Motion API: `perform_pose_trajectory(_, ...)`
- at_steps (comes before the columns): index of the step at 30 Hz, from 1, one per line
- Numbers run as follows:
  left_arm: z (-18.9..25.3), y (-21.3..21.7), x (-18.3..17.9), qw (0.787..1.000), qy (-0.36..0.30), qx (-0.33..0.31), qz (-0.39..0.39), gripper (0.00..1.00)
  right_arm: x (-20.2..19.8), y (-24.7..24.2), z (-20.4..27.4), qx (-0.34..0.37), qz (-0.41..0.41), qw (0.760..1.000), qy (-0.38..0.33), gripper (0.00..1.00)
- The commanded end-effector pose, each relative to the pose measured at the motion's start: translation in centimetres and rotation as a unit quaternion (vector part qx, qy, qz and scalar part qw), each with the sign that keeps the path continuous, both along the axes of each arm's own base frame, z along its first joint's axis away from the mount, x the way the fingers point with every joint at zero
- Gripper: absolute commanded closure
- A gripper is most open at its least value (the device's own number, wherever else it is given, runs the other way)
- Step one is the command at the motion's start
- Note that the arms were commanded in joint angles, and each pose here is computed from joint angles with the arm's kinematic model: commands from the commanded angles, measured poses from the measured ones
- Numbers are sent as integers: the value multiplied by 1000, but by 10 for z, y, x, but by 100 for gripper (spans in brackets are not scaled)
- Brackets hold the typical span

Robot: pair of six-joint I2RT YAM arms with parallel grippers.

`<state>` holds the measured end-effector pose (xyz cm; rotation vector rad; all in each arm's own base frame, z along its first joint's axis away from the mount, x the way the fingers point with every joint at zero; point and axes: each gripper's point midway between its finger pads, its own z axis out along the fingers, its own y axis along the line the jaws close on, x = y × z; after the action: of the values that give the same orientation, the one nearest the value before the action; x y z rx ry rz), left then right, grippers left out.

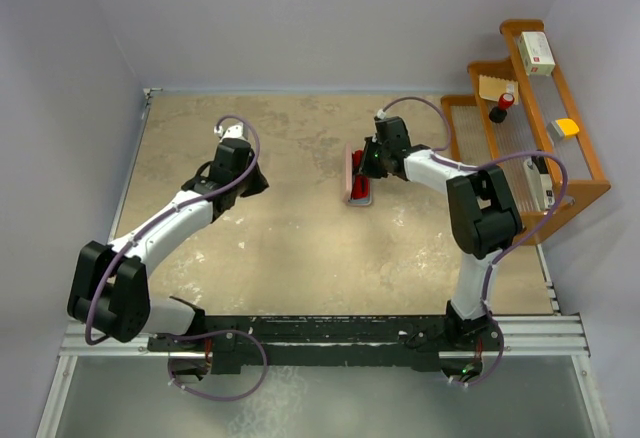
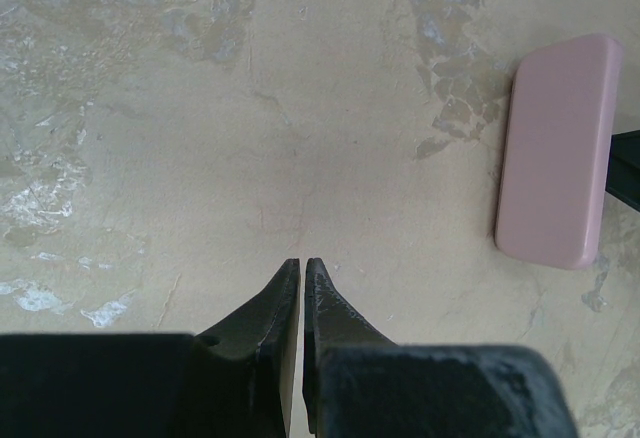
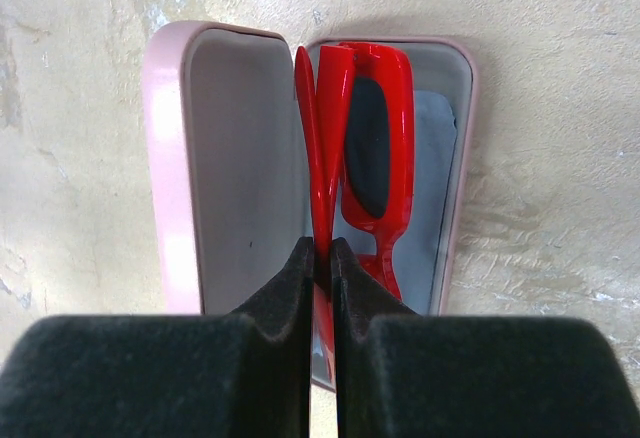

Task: Organize the sunglasses
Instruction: Place the sunglasses in the sunglasses case.

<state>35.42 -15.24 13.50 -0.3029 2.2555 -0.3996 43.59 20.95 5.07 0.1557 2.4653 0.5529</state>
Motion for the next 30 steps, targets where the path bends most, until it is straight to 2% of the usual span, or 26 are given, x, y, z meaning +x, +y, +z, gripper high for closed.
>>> perform_pose_trajectory(1, 24, -7, 16, 999, -36, -14, 3, 98, 9, 6, 11, 15, 8, 1000, -22, 100)
perform_pose_trajectory(13, 23, -8, 15, 999, -35, -16, 2, 98, -9, 2, -6, 14, 7, 1000, 8, 100)
perform_pose_trajectory(21, 22, -9, 13, 999, -32, -21, 0, 97, -16, -2, -12, 5, 7, 1000, 22, 95)
perform_pose_trajectory(24, 23, -9, 13, 999, -34, -22, -1, 97, -19, -6, -12, -1, 2, 1000, 21, 87)
perform_pose_trajectory(27, 23, -9, 12, 999, -34, -23, 0, 97, -21, -11, -11, -11, -3, 1000, 20, 85)
perform_pose_trajectory(30, 23, -10, 13, 999, -34, -26, -1, 97, -23, -14, -10, -19, -3, 1000, 22, 78)
